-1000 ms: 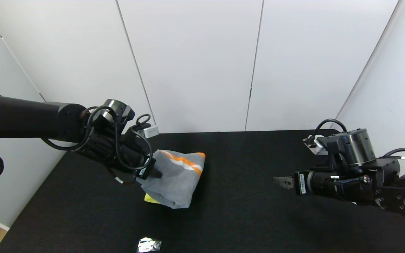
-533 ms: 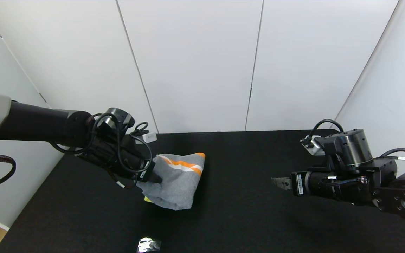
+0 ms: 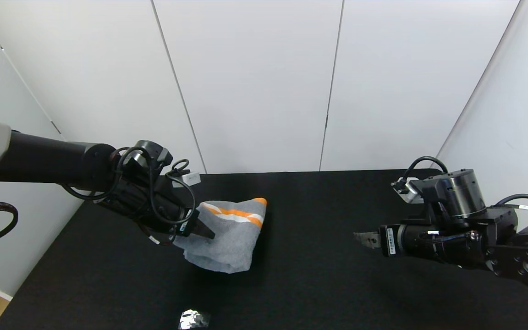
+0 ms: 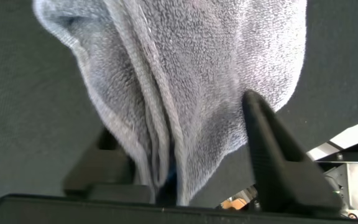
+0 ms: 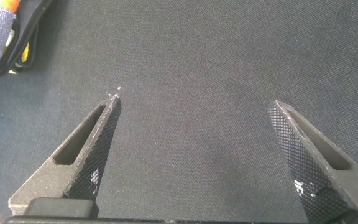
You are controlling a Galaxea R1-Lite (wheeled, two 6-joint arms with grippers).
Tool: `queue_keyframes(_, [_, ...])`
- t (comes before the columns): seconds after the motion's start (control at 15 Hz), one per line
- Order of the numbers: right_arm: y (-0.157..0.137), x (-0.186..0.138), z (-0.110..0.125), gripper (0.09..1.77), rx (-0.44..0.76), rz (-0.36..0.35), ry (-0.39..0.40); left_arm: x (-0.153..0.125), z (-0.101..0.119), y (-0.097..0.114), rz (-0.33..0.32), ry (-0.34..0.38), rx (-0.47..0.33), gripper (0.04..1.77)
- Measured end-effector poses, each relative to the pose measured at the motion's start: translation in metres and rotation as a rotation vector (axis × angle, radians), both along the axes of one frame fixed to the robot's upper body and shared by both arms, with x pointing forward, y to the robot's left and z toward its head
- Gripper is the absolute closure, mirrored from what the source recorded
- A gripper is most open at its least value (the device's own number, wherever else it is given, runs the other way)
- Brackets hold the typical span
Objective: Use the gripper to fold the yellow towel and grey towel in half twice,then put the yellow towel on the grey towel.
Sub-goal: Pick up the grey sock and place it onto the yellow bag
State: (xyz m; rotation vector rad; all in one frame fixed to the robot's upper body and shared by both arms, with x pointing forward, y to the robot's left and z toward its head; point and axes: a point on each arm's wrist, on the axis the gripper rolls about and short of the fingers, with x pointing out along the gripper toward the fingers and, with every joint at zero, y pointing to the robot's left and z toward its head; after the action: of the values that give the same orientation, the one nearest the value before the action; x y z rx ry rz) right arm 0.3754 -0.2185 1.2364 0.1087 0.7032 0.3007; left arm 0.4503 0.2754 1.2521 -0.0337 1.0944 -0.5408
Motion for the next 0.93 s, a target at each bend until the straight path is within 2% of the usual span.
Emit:
queue_keyframes(0.2, [0.000,0.000,0.000,0.15,0.001,-0.001,0.000,-0.003,0.007,0.006,0.026,-0.023,0.039,0.52])
queue_keyframes(0.53, [0.000,0.000,0.000,0.15,0.002,-0.002,-0.003,-0.009,0.020,0.014,0.103,-0.077,0.241,0.32])
queue_keyframes(0.73, [0.000,0.000,0.000,0.15,0.001,-0.002,-0.005,-0.013,0.033,0.013,0.114,-0.123,0.264,0.25])
queue_keyframes(0.93, [0.001,0.000,0.000,0.15,-0.001,-0.005,-0.004,-0.017,0.046,0.003,0.096,-0.170,0.236,0.20])
